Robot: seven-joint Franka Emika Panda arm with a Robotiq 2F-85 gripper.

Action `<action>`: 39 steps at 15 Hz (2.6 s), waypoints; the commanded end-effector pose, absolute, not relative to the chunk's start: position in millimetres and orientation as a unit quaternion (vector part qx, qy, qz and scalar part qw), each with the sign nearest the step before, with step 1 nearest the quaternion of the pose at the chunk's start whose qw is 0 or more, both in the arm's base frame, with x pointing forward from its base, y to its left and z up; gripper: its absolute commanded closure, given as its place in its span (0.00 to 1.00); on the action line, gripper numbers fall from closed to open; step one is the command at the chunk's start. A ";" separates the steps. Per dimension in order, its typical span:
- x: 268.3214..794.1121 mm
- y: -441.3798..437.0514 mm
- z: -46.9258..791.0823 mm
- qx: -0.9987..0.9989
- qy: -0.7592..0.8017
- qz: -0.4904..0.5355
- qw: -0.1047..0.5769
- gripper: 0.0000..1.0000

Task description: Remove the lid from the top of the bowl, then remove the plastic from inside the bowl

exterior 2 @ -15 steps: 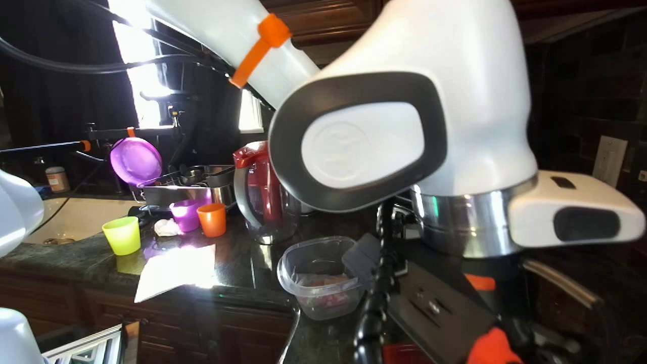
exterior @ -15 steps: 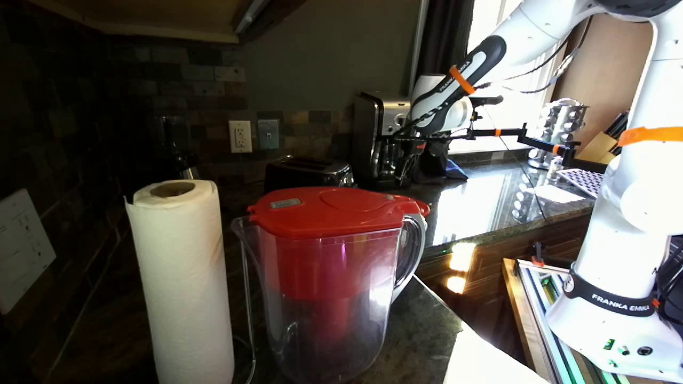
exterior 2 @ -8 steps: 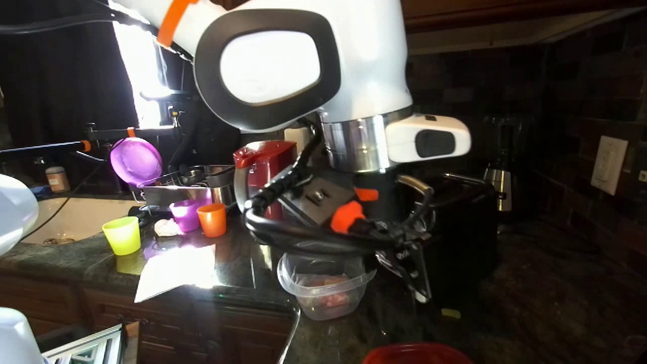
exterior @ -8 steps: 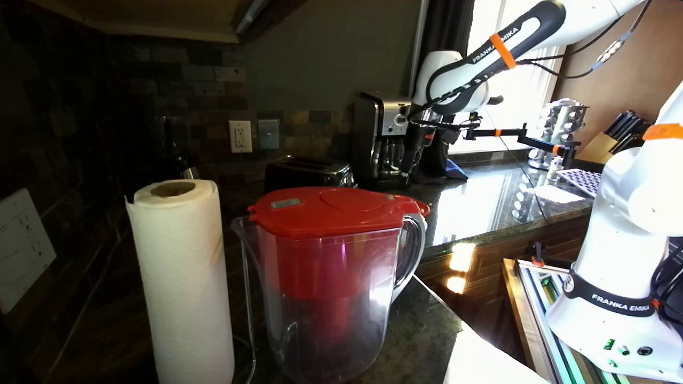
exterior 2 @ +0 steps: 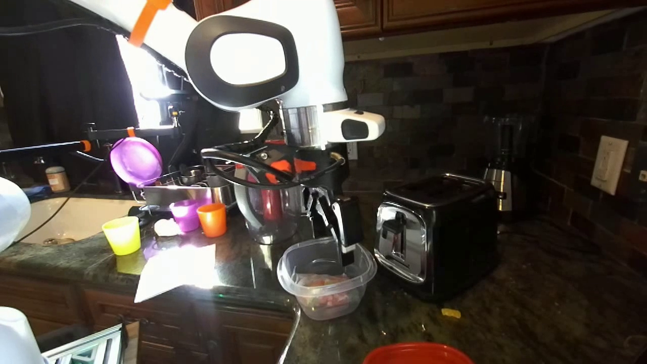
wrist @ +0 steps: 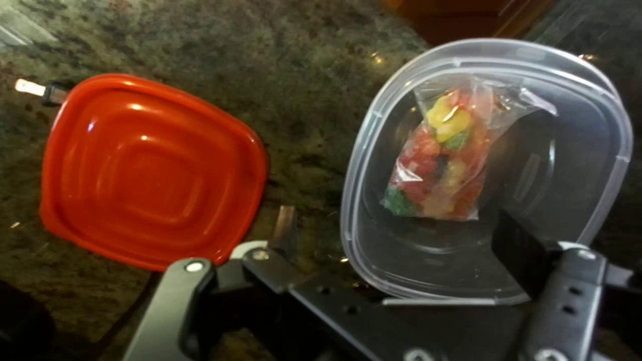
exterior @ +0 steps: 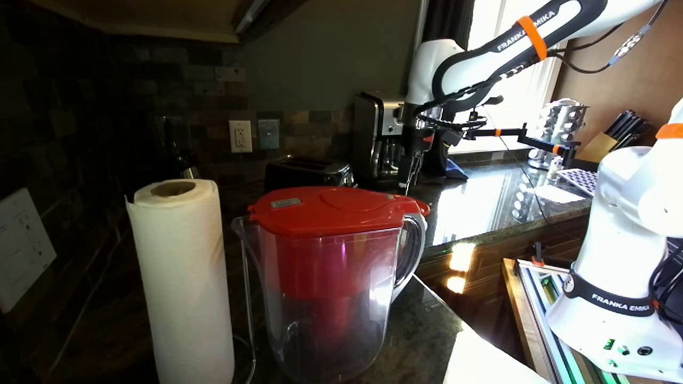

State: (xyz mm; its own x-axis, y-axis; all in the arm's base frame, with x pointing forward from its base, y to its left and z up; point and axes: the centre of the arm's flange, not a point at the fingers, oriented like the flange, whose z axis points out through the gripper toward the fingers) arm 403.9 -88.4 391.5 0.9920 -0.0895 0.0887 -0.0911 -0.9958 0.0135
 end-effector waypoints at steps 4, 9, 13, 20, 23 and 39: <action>409.8 -51.7 371.6 0.996 -0.086 0.003 -0.006 0.00; 421.2 -45.5 353.4 0.996 -0.089 -0.008 -0.013 0.00; 428.4 -42.7 340.9 0.996 -0.090 -0.018 -0.014 0.00; 439.8 -39.1 319.3 0.996 -0.088 -0.022 -0.010 0.00; 443.5 -36.2 310.5 0.996 -0.084 -0.014 -0.007 0.00; 451.9 -34.3 281.9 0.993 -0.114 -0.027 0.002 0.00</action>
State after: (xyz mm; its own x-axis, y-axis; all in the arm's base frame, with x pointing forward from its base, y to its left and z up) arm 447.1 -38.4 291.1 0.9777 -0.2020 -0.0574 -0.2023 -0.9793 0.0005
